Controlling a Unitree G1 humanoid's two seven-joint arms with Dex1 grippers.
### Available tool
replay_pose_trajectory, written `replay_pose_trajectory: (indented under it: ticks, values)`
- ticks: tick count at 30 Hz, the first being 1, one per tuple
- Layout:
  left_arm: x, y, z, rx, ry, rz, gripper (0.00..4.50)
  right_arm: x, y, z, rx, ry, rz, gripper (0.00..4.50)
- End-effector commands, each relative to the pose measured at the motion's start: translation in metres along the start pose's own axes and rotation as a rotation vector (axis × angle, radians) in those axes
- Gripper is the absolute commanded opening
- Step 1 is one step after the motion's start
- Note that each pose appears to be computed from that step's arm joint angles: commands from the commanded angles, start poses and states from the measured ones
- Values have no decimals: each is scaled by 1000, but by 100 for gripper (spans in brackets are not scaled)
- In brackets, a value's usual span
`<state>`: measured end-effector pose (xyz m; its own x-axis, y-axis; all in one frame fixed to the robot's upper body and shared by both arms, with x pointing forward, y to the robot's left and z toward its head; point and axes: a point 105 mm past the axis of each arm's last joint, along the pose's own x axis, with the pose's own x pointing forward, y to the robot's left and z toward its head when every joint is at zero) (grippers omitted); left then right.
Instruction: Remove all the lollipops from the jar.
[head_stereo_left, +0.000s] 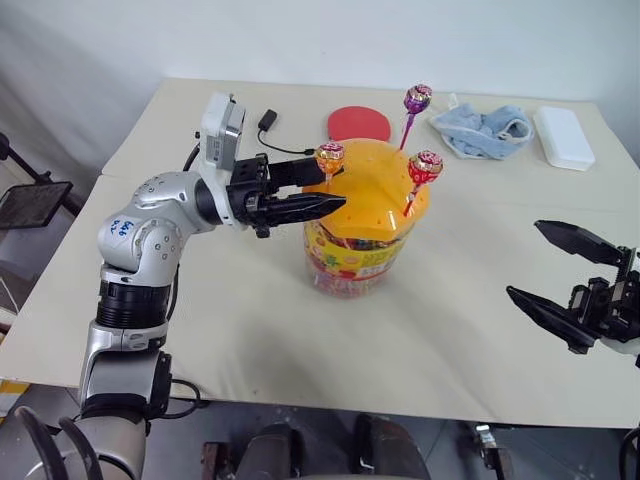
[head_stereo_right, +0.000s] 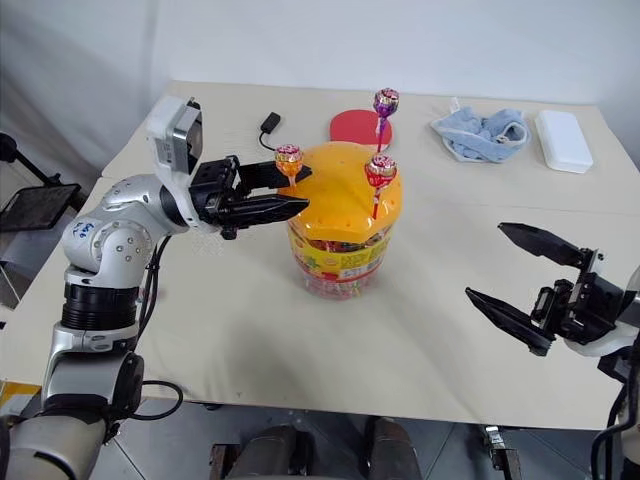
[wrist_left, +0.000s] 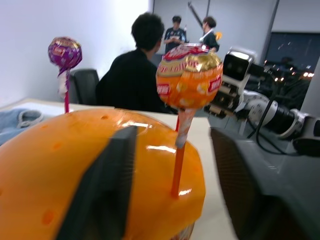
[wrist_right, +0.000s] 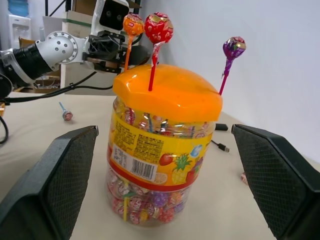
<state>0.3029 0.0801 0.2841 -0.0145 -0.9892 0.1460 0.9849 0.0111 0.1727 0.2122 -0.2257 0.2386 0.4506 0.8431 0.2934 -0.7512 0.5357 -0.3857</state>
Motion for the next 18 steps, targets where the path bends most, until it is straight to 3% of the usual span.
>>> replay_pose_trajectory:
  ticks: [1, 5, 10, 13, 16, 18]
  values:
    - [-4, -3, 8, 36, 7, -4, 120, 3, 0, 7, -38, -23, 2, 450]
    - [-3, -5, 20, 46, -61, -6, 4, 5, -1, 5, -29, -27, 13, 450]
    - [-14, -14, 36, 33, -157, -21, 4, 7, -3, 1, -9, -32, 25, 450]
    - [-38, -4, 47, 29, -194, 115, 4, 9, -4, -2, 2, -34, 34, 450]
    - [-91, 17, 43, 30, -88, 430, 4, 12, -4, -2, 7, -42, 46, 450]
    - [-138, 22, 17, -33, 123, 659, 4, 14, -4, -3, 20, -44, 55, 450]
